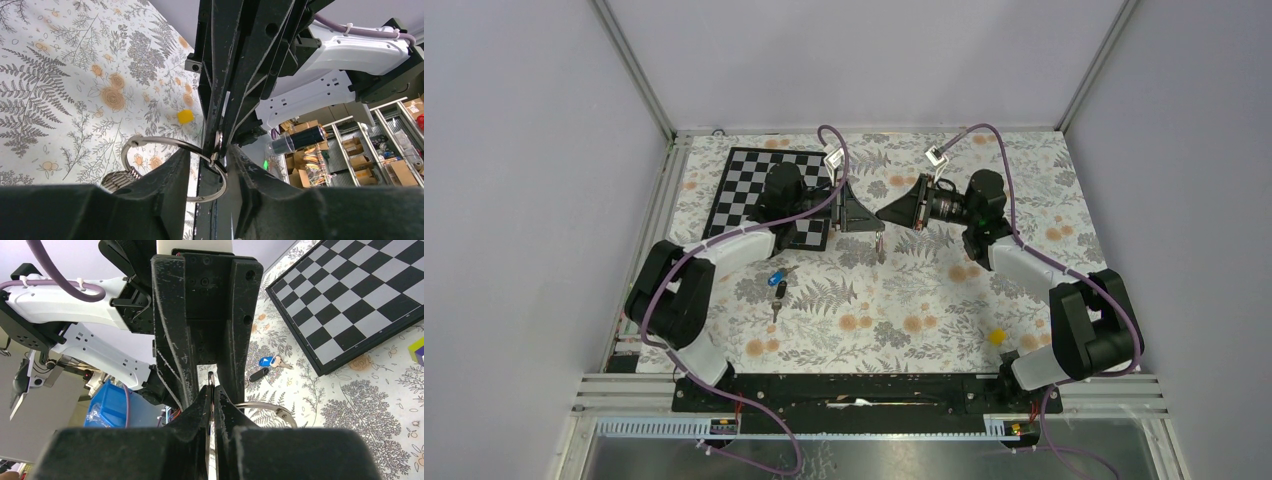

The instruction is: Put the keys on the keyring

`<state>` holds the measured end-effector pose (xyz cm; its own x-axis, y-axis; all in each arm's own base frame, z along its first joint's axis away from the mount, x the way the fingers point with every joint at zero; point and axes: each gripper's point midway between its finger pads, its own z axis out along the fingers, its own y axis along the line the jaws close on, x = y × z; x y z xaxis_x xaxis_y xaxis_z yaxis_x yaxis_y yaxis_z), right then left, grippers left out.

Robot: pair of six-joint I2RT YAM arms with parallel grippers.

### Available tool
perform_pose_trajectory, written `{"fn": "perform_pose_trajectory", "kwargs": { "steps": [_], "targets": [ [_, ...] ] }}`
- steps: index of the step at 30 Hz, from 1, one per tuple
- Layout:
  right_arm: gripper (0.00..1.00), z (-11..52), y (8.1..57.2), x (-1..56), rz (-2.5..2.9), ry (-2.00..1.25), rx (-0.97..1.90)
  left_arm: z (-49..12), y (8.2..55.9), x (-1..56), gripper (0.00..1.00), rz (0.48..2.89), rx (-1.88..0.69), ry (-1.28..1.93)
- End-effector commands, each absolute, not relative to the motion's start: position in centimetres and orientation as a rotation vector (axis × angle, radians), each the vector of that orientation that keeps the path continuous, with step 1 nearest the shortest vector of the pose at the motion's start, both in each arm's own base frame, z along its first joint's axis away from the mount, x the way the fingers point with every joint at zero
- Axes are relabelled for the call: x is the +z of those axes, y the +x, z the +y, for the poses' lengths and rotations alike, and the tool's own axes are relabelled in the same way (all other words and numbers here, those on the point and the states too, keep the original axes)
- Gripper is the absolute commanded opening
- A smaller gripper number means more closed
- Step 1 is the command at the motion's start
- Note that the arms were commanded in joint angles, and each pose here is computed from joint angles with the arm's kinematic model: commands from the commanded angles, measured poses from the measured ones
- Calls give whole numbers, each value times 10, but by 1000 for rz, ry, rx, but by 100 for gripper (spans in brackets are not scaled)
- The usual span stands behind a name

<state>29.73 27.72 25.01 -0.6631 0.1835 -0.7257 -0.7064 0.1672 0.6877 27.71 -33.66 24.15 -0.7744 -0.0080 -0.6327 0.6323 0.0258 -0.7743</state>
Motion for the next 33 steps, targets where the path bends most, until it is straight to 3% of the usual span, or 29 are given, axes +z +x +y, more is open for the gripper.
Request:
{"fn": "perform_pose_trajectory", "kwargs": {
  "steps": [1, 4, 9, 16, 27, 33],
  "targets": [
    [0, 276, 300, 262, 1645, -538, 1546, -339, 274, 260, 32, 1747, -1834, 679],
    [0, 276, 299, 261, 1644, -541, 1544, -339, 275, 259, 24, 1746, -1837, 678],
    [0, 275, 298, 260, 1643, -547, 1543, -339, 275, 258, 0, 1741, -1830, 687],
    [8, 269, 298, 262, 1624, -568, 1525, -334, 272, 252, 0, 1749, -1737, 746],
    [29, 265, 289, 261, 1608, -686, 1478, -328, 270, 244, 0, 1799, -1616, 850],
    [34, 265, 291, 259, 1618, -716, 1450, -328, 267, 244, 0, 1797, -1604, 865]
  ]
}}
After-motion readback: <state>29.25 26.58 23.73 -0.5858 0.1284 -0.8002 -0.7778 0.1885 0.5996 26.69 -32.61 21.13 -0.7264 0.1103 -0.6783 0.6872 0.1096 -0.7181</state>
